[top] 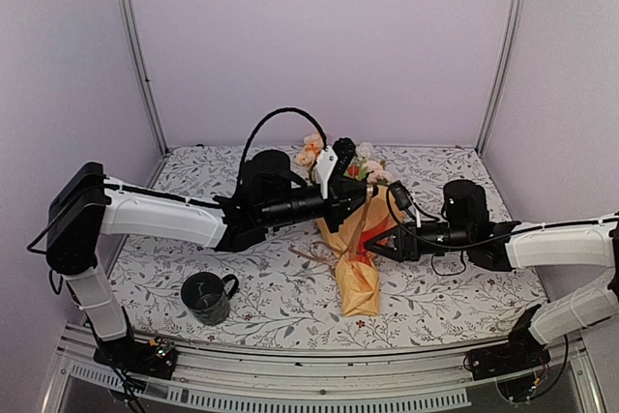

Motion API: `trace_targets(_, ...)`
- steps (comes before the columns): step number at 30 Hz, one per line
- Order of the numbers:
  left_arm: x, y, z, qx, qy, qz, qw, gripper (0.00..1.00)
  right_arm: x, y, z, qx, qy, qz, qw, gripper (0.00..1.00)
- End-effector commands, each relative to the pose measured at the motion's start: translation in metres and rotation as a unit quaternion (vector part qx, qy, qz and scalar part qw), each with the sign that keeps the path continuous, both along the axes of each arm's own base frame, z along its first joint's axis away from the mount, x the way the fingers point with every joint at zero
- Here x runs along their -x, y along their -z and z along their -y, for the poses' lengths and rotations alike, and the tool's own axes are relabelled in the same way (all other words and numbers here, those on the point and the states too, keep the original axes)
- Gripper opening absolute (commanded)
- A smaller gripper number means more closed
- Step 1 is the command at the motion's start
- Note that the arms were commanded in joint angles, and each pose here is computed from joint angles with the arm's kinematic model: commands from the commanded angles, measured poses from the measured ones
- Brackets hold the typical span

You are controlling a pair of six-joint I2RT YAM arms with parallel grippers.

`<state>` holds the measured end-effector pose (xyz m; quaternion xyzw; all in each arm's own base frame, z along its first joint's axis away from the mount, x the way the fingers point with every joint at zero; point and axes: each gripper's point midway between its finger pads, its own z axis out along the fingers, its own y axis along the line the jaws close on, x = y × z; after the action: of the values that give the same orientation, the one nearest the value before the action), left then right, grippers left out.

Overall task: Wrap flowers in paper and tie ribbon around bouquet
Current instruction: Adjust the folded bouquet at the center of the board, then pass from the left arm to the right, then tie the ribbon at the center of the board.

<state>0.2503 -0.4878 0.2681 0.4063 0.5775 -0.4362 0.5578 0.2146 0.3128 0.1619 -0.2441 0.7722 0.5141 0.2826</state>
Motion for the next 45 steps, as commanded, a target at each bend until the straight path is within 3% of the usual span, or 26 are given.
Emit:
trace_targets(1, -0.008, 0.0, -0.002, -0.004, -0.015, 0.009, 1.0, 0.0, 0.006, -0.026, 0.003, -0.003, -0.014, 0.055, 0.998, 0.49)
trace_targets(6, -0.008, 0.002, -0.001, -0.007, -0.013, 0.008, 1.0, 0.0, -0.016, -0.051, 0.018, 0.024, 0.058, 0.115, 0.991, 0.7)
trace_targets(13, -0.009, 0.001, 0.002, -0.015, -0.014, 0.008, 1.0, 0.0, -0.036, -0.065, 0.004, 0.038, 0.048, 0.17, 0.983, 0.72)
trace_targets(18, -0.01, 0.0, 0.003, -0.014, -0.014, 0.009, 1.0, 0.0, -0.047, -0.062, -0.015, 0.033, 0.021, 0.173, 0.984, 0.69)
trace_targets(20, -0.01, 0.0, 0.003, -0.015, -0.012, 0.008, 1.0, 0.0, -0.053, -0.057, -0.02, 0.039, 0.022, 0.167, 0.985, 0.54)
trace_targets(23, -0.009, 0.002, 0.002, -0.02, -0.01, 0.005, 1.0, 0.0, -0.059, -0.053, -0.022, 0.04, 0.029, 0.159, 0.986, 0.04)
trace_targets(26, -0.009, 0.007, 0.0, -0.036, -0.006, -0.005, 0.999, 0.0, -0.064, -0.053, -0.015, 0.044, 0.057, 0.16, 0.984, 0.0)
trace_targets(27, -0.011, 0.01, -0.001, -0.045, -0.006, -0.012, 0.999, 0.1, -0.067, -0.052, -0.012, 0.048, 0.069, 0.16, 0.983, 0.0)
trace_targets(29, -0.017, 0.021, -0.005, -0.074, -0.008, -0.033, 0.997, 0.48, -0.071, -0.051, -0.005, 0.053, 0.09, 0.157, 0.982, 0.0)
trace_targets(30, -0.02, 0.029, -0.009, -0.093, -0.011, -0.047, 0.994, 0.62, -0.073, -0.049, -0.001, 0.054, 0.097, 0.152, 0.982, 0.0)
trace_targets(35, -0.029, 0.068, -0.042, -0.173, -0.038, -0.113, 0.978, 0.98, -0.077, -0.041, 0.01, 0.054, 0.117, 0.127, 0.983, 0.0)
trace_targets(40, -0.044, 0.098, -0.092, -0.167, -0.074, -0.184, 0.966, 0.96, -0.079, -0.035, 0.01, 0.056, 0.119, 0.117, 0.984, 0.0)
trace_targets(42, -0.061, 0.128, -0.118, -0.173, -0.12, -0.22, 0.952, 0.87, -0.079, -0.034, 0.009, 0.055, 0.118, 0.113, 0.985, 0.0)
trace_targets(45, -0.072, 0.179, -0.133, -0.233, -0.167, -0.258, 0.923, 0.73, -0.078, -0.032, 0.008, 0.054, 0.114, 0.109, 0.986, 0.0)
